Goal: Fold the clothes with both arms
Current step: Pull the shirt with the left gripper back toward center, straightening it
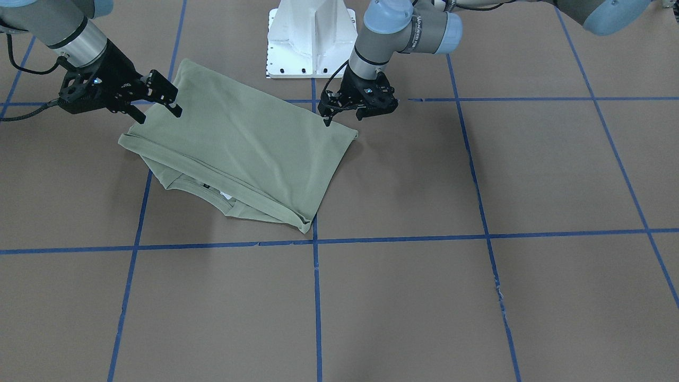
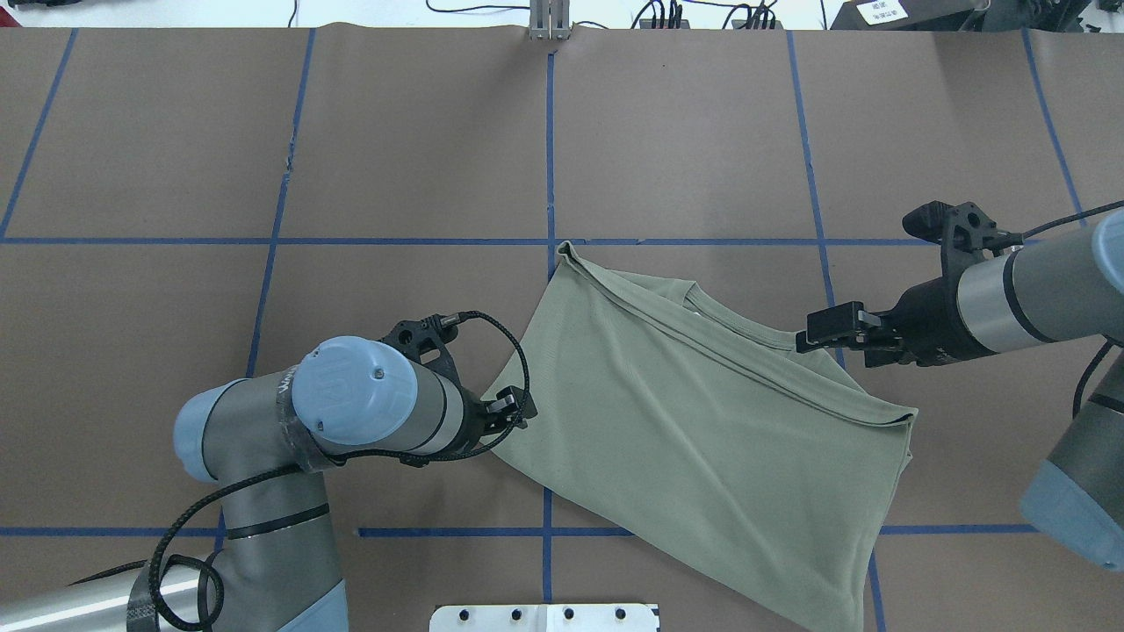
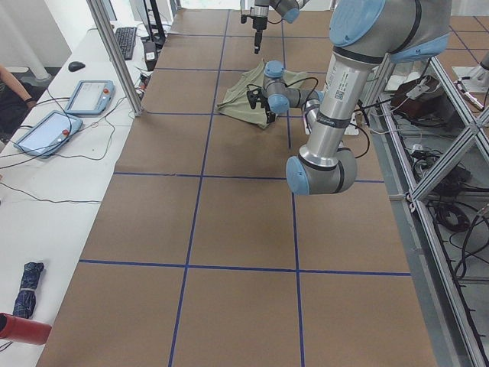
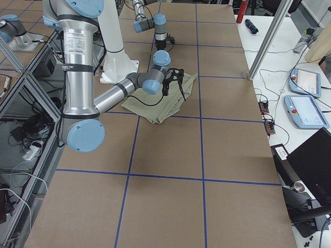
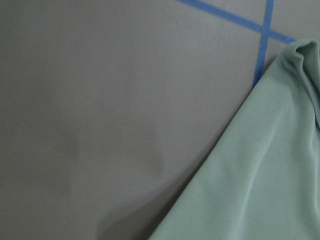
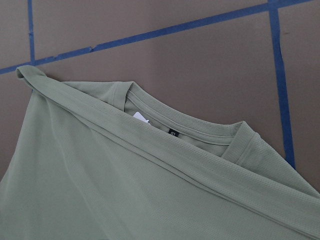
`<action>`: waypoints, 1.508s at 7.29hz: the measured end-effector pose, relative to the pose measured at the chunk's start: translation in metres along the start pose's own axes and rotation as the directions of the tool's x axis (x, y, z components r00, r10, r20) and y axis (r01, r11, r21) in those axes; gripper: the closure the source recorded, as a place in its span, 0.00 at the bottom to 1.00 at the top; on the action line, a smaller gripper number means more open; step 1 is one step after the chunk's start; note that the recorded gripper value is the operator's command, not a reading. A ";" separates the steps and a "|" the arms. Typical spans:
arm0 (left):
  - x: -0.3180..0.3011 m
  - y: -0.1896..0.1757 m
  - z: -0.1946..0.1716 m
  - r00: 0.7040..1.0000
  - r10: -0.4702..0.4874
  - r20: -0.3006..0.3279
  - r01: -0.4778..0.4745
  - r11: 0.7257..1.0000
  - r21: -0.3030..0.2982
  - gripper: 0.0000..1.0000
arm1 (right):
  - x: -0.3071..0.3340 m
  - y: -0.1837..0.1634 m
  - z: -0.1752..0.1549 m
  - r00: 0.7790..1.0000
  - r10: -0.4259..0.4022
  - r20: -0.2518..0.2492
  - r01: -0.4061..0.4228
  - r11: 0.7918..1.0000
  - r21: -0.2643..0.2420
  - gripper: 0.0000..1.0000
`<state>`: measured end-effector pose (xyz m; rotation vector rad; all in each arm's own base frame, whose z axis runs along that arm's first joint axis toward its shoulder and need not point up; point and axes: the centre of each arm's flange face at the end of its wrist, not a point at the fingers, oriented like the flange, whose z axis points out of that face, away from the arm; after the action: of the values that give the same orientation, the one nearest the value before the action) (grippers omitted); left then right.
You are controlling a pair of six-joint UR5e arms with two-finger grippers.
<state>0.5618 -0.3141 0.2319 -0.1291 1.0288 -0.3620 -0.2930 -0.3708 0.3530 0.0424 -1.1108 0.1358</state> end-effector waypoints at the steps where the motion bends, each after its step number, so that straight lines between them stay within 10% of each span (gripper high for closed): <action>1: -0.003 -0.001 0.010 1.000 -0.013 0.017 0.013 1.000 0.006 0.09 | -0.003 -0.003 0.003 1.000 0.000 0.002 0.000 1.000 0.003 0.00; 3: -0.008 -0.008 0.028 0.999 -0.027 0.040 0.026 0.999 0.036 0.23 | -0.002 -0.006 0.008 1.000 0.004 -0.004 -0.004 1.000 0.003 0.00; 5: -0.005 -0.008 0.030 0.999 -0.029 0.037 0.028 0.999 0.042 0.85 | -0.001 -0.007 0.009 1.000 0.005 -0.007 -0.005 1.000 0.002 0.00; 6: -0.004 -0.007 0.029 0.999 -0.028 0.034 0.026 0.999 0.041 1.00 | -0.001 -0.007 0.009 1.000 0.006 -0.007 -0.006 1.000 0.002 0.00; 11: 0.000 -0.027 0.013 1.000 -0.028 0.012 0.027 0.997 0.067 1.00 | 0.001 -0.008 0.010 1.000 0.017 -0.012 -0.017 1.000 0.005 0.00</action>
<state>0.5666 -0.3404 0.2462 -0.0853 1.0020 -0.4193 -0.3001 -0.3797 0.3589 0.0362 -1.0991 0.1535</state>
